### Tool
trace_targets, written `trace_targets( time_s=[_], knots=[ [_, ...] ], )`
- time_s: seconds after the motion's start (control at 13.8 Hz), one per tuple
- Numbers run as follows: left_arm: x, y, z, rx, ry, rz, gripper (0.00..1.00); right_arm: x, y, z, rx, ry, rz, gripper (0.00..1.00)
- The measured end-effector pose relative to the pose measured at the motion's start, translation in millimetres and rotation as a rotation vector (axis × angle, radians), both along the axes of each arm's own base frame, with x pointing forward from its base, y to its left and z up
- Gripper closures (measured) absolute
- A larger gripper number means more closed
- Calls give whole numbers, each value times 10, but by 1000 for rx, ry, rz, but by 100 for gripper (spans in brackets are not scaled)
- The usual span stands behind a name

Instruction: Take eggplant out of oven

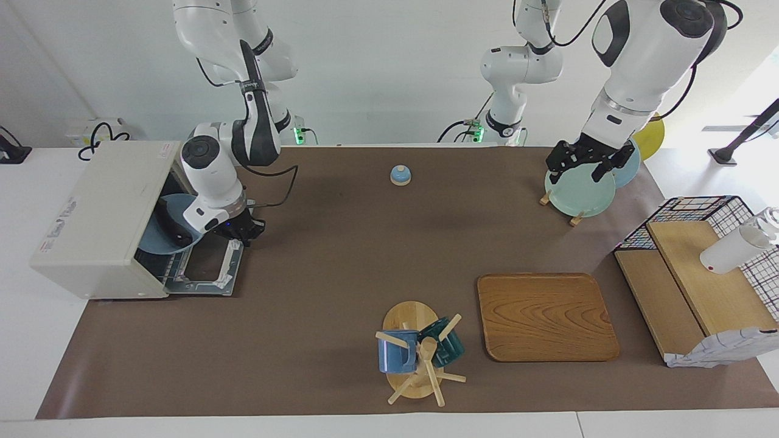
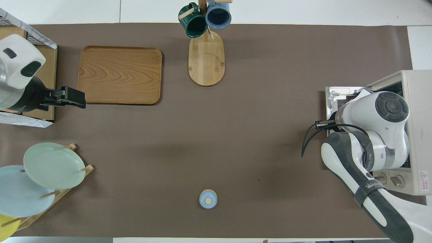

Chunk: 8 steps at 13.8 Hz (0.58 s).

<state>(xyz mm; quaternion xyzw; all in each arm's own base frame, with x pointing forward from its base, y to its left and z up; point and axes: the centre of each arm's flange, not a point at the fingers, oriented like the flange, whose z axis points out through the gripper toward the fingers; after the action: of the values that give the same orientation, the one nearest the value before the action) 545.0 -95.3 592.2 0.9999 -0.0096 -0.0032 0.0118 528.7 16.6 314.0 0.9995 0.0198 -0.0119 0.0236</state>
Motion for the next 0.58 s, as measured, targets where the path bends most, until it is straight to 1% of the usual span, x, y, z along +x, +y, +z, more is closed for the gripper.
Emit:
trace_targets(
  time_s=[0.29, 0.58],
  knots=[
    [0, 0, 0, 0, 0, 0, 0, 0, -7, 0, 6, 0, -8, 99],
    [0, 0, 0, 0, 0, 0, 0, 4, -80, 3, 52, 1, -71, 99]
  ],
)
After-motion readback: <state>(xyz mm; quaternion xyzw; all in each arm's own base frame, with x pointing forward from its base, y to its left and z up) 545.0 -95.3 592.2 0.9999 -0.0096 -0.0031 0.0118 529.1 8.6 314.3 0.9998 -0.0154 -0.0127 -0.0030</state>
